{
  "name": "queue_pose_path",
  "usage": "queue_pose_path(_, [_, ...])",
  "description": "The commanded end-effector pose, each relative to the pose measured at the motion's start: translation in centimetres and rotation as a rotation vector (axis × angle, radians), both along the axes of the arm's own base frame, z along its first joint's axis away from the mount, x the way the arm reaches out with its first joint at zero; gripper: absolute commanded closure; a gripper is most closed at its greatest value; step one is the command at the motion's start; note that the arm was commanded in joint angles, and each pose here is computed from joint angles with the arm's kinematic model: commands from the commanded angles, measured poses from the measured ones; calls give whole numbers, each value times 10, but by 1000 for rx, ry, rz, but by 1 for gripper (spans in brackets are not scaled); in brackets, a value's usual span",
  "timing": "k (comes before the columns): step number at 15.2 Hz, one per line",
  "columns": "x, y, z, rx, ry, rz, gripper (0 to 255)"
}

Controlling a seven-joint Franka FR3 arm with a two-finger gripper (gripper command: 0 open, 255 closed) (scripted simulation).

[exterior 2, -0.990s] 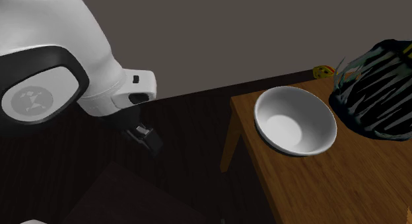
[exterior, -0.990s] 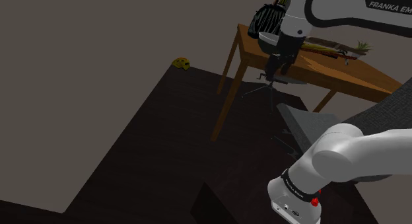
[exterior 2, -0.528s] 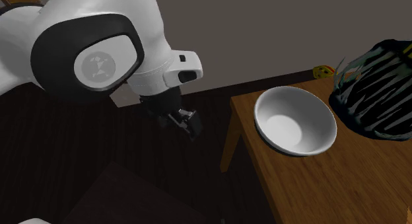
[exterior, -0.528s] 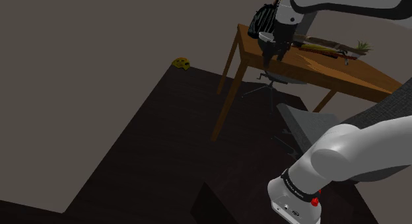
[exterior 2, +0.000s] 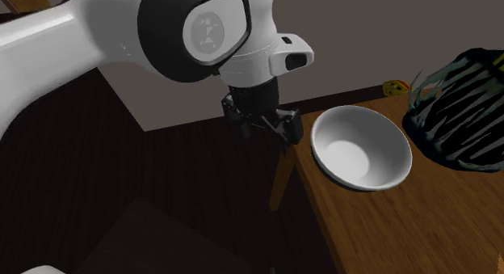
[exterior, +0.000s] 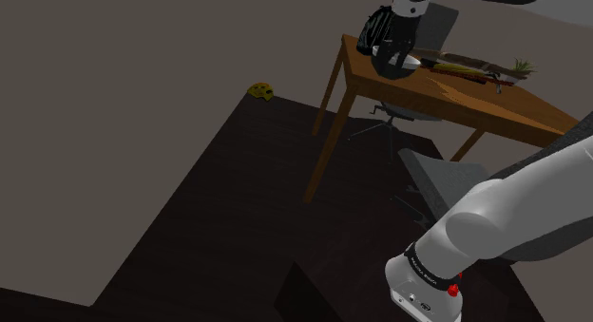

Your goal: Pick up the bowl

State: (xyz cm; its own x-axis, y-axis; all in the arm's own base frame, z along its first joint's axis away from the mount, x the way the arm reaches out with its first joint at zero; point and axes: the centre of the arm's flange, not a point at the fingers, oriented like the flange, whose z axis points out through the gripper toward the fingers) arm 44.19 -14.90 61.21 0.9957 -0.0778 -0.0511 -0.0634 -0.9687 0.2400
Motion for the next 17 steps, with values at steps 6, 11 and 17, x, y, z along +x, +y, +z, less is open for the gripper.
queue_pose_path(6, [58,-59,28,-42,-4,7,0])
queue_pose_path(11, [74,-74,20,-52,-5,9,0])
queue_pose_path(17, [74,-74,-4,-52,-5,9,0])
